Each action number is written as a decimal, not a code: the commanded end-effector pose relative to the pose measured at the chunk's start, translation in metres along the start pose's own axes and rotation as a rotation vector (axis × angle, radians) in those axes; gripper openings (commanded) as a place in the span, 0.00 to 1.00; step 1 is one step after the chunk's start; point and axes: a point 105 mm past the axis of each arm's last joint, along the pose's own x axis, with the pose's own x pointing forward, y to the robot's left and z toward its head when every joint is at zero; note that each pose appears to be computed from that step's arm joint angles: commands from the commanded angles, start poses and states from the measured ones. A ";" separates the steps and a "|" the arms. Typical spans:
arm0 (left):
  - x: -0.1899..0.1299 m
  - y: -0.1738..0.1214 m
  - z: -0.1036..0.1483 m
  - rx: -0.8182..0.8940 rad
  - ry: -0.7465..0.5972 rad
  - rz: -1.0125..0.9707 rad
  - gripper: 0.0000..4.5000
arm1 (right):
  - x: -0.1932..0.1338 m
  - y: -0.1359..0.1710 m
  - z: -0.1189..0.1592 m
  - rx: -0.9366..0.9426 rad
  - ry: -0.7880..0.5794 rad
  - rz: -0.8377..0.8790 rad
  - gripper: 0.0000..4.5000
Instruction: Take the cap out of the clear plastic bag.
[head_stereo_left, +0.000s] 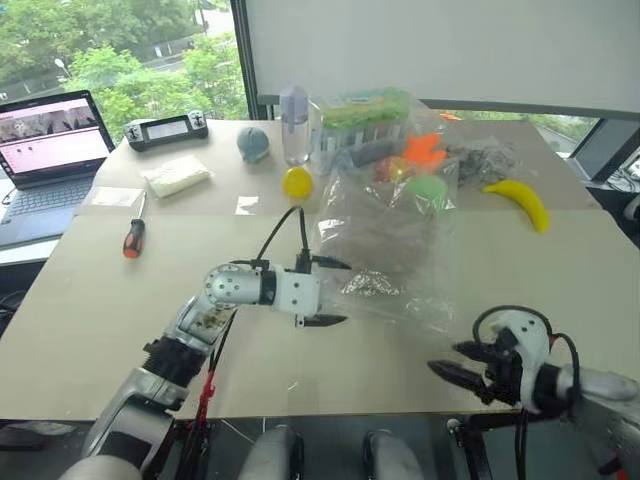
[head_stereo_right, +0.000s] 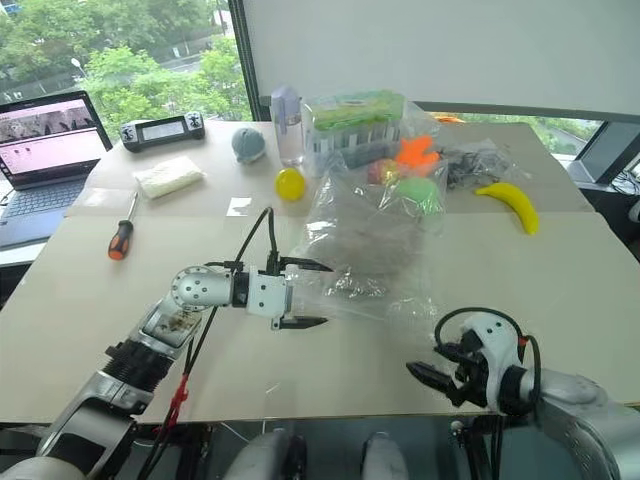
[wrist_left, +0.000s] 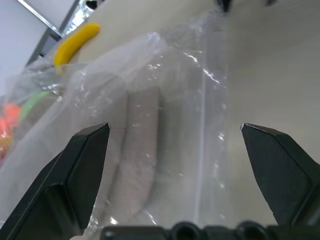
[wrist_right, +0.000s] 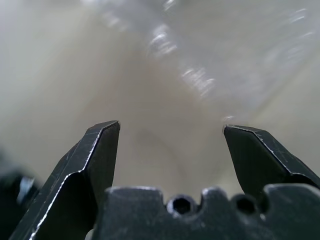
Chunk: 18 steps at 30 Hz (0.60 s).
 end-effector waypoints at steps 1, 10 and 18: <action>0.002 0.002 0.002 0.046 -0.011 0.009 1.00 | -0.017 0.019 0.030 -0.127 -0.058 0.052 0.88; 0.008 -0.001 -0.012 0.154 0.015 0.017 1.00 | -0.036 0.011 0.061 -0.208 -0.103 -0.018 0.88; 0.008 0.024 -0.014 0.277 0.022 0.242 1.00 | -0.039 0.020 0.077 -0.217 -0.174 -0.016 0.88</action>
